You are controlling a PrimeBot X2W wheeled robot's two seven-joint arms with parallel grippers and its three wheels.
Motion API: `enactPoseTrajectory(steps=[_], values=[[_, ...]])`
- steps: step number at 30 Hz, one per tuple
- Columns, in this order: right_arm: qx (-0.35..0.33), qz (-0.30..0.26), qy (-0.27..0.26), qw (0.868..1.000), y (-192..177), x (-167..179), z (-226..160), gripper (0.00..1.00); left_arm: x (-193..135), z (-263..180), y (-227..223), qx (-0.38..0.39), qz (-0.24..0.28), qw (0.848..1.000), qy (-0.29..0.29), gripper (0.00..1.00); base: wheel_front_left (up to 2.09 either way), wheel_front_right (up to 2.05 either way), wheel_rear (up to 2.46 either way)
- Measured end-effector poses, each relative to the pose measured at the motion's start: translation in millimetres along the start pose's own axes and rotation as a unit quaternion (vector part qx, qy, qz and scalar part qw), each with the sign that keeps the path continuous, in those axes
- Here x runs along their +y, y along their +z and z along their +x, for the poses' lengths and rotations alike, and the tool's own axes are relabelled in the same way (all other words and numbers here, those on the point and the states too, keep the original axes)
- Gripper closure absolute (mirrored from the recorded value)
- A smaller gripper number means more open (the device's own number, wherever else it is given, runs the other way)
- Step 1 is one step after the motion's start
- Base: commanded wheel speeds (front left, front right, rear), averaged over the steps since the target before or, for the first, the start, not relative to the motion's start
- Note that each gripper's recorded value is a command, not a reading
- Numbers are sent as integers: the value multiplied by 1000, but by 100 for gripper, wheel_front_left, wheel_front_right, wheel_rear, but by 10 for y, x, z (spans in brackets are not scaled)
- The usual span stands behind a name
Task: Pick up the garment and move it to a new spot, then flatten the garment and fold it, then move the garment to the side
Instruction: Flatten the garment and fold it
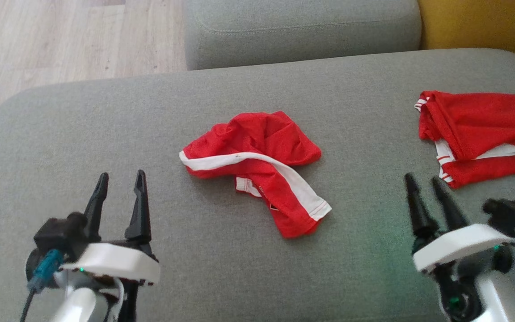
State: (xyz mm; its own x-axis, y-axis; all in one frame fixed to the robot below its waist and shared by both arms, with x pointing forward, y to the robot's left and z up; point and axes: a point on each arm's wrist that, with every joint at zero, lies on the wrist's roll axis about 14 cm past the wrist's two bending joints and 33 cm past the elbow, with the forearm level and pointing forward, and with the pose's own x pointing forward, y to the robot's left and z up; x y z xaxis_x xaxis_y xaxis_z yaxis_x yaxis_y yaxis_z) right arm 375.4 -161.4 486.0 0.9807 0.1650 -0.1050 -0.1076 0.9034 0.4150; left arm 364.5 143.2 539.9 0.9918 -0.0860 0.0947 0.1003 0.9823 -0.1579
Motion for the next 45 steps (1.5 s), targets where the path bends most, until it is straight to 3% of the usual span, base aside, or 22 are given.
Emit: enactPoseTrajectory(steps=[3,4,6,9,15,19,22,23,24,25,26,27,31,36,41,43,45], values=[[78,52,10,996,-323,111,-5,0,-22,-21,3,-6,-15,1000,4,0,0,0,0],[147,89,16,985,-616,203,-32,0,-31,-63,-64,1,-19,1000,4,0,0,0,0],[210,130,17,969,-882,276,-76,0,-43,-97,-115,6,-21,1000,4,0,0,0,0],[293,138,21,946,-1149,328,-84,0,-55,-125,-165,10,-26,1000,4,0,0,0,0],[321,172,37,931,-1131,481,229,0,23,-199,-291,23,-37,999,23,0,0,0,0],[361,223,39,905,-1339,592,250,0,134,-249,-345,28,-34,998,42,0,0,0,0],[383,226,47,894,-1441,700,291,0,221,-272,-358,28,-33,997,56,0,0,0,0],[384,230,51,893,-1437,744,329,2,246,-278,-359,28,-33,997,61,0,0,0,0],[383,233,54,892,-1435,778,365,14,257,-284,-365,29,-33,997,62,0,0,0,0],[382,232,54,893,-1441,801,393,36,279,-289,-369,29,-33,997,66,0,0,0,0],[380,229,52,895,-1454,804,411,64,302,-292,-372,29,-33,997,70,0,0,0,0],[380,227,50,895,-1471,800,420,100,323,-297,-380,30,-33,996,73,0,0,0,0],[367,219,43,903,-1480,782,437,100,352,-293,-386,29,-30,996,76,0,0,0,0],[312,187,44,931,-1251,721,592,100,300,-271,-375,25,-33,997,68,0,0,0,0],[190,49,63,979,-434,486,961,100,274,-239,-366,22,-34,997,62,0,0,0,0],[154,-16,81,985,-119,486,1052,100,244,-231,-390,25,-35,997,57,0,0,0,0],[139,-63,108,982,34,596,1060,100,227,-233,-411,28,-37,997,55,0,0,0,0]])
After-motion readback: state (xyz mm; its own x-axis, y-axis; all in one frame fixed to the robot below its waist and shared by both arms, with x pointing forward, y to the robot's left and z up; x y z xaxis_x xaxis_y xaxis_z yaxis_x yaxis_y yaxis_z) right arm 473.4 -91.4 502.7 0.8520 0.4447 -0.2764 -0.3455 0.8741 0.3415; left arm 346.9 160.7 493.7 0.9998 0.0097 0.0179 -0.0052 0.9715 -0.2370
